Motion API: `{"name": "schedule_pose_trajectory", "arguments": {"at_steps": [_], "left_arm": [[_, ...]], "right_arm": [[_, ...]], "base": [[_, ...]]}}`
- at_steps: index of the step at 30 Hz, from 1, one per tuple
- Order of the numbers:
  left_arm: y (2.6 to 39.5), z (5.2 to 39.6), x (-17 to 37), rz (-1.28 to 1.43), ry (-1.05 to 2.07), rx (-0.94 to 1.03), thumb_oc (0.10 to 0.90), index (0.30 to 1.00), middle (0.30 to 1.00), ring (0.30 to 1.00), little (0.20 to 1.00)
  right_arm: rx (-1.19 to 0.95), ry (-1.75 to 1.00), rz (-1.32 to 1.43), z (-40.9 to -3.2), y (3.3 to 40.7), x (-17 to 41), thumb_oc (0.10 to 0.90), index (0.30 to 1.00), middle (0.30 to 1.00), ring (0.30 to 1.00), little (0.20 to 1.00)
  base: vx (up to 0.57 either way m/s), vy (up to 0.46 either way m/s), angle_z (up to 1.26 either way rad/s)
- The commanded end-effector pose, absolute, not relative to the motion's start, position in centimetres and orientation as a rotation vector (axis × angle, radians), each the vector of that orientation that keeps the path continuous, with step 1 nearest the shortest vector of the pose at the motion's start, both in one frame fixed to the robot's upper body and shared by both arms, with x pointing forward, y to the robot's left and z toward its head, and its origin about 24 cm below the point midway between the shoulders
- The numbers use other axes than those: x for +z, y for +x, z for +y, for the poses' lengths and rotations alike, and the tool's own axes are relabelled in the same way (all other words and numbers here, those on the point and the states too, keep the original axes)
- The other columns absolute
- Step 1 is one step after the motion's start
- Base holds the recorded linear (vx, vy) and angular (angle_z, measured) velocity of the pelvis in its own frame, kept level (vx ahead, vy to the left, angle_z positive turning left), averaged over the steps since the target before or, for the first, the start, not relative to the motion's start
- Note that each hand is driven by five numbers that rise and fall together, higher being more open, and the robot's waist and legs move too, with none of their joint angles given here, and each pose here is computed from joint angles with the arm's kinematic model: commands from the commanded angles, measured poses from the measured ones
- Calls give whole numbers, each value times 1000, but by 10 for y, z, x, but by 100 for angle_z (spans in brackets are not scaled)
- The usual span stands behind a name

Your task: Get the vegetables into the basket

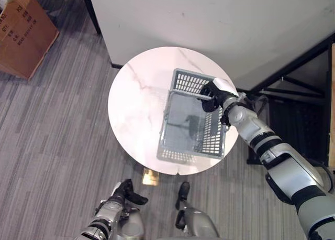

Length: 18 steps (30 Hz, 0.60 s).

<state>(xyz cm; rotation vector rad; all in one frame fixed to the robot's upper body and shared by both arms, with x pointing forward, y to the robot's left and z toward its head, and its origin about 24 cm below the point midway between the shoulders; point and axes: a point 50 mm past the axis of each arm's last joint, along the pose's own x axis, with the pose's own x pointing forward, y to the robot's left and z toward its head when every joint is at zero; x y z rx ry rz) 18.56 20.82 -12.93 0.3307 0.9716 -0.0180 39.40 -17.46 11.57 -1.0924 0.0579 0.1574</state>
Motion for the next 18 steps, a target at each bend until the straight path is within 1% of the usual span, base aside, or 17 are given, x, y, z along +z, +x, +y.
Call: {"name": "schedule_pose_trajectory", "arguments": {"at_steps": [1, 6, 9, 11, 14, 18], "left_arm": [[157, 205, -144, 1068, 356, -42, 900, 1000, 1000, 1000, 1000], [154, 208, -145, 1090, 390, -51, 900, 1000, 1000, 1000, 1000], [147, 210, -148, 1121, 410, -68, 900, 1000, 1000, 1000, 1000], [145, 211, -149, 1131, 415, -69, 900, 1000, 1000, 1000, 1000], [135, 219, -151, 1155, 430, -72, 900, 1000, 1000, 1000, 1000], [128, 214, -155, 1191, 434, -101, 900, 1000, 1000, 1000, 1000]], "right_arm": [[154, -1127, -84, -163, 396, 143, 400, 300, 300, 300, 300], [160, -1143, -107, -173, 384, 139, 400, 300, 300, 300, 300], [168, -1116, -89, -188, 367, 126, 400, 300, 300, 300, 300], [167, -1119, -82, -193, 363, 124, 400, 300, 300, 300, 300], [155, -1130, -69, -212, 349, 122, 400, 300, 300, 300, 300], [159, -1125, -46, -216, 343, 115, 400, 300, 300, 300, 300]], "base": [[30, 36, -5], [36, 25, -6], [71, 34, -6], [48, 21, -12], [53, 24, -10], [26, 8, -10]]}}
